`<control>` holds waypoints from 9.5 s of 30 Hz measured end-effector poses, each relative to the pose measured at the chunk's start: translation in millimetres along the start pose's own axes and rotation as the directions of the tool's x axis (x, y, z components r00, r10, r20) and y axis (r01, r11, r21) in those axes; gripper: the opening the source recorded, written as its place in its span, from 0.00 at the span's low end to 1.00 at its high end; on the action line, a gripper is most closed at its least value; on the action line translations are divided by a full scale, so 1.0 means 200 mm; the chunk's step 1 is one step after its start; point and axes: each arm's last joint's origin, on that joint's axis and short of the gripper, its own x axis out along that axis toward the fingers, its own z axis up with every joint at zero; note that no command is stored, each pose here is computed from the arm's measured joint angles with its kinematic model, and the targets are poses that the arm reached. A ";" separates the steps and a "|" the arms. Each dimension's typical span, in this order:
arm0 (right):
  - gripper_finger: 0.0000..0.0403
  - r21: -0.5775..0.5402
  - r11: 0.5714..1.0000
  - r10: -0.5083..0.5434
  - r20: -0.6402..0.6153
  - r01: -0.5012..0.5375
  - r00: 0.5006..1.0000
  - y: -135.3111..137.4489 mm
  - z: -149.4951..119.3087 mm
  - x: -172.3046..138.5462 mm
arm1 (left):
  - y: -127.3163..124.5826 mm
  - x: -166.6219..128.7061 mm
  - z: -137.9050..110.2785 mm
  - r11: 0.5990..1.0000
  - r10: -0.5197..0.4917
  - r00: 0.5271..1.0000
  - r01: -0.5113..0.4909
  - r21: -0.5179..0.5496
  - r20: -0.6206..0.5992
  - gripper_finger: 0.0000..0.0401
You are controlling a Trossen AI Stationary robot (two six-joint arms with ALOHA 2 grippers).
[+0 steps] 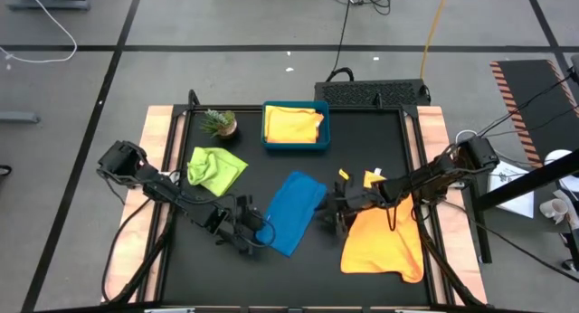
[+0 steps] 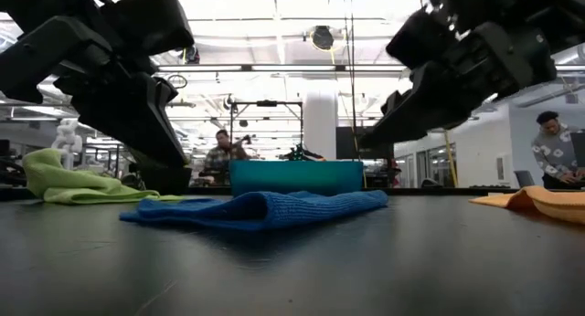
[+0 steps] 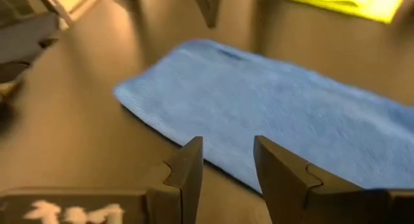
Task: Fold microfiber towels
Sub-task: Fold the blue microfiber cloth, then put the folded blue microfiber cloth into the blue bin
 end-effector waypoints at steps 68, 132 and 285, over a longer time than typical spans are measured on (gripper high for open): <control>0.40 -0.408 0.899 0.151 -0.059 -0.162 0.987 0.39 0.02 0.50 | 0.02 0.01 0.02 0.999 -0.018 1.000 0.019 -0.048 0.012 0.08; 0.00 -0.075 0.983 0.173 0.074 -0.168 0.982 0.23 0.10 0.22 | -0.11 0.11 0.07 0.964 -0.247 0.954 0.223 0.147 0.171 0.62; 0.36 -0.167 0.978 0.125 0.007 -0.122 0.992 0.22 -0.06 0.01 | -0.04 0.23 0.34 0.978 -0.196 0.980 0.197 0.072 -0.024 0.46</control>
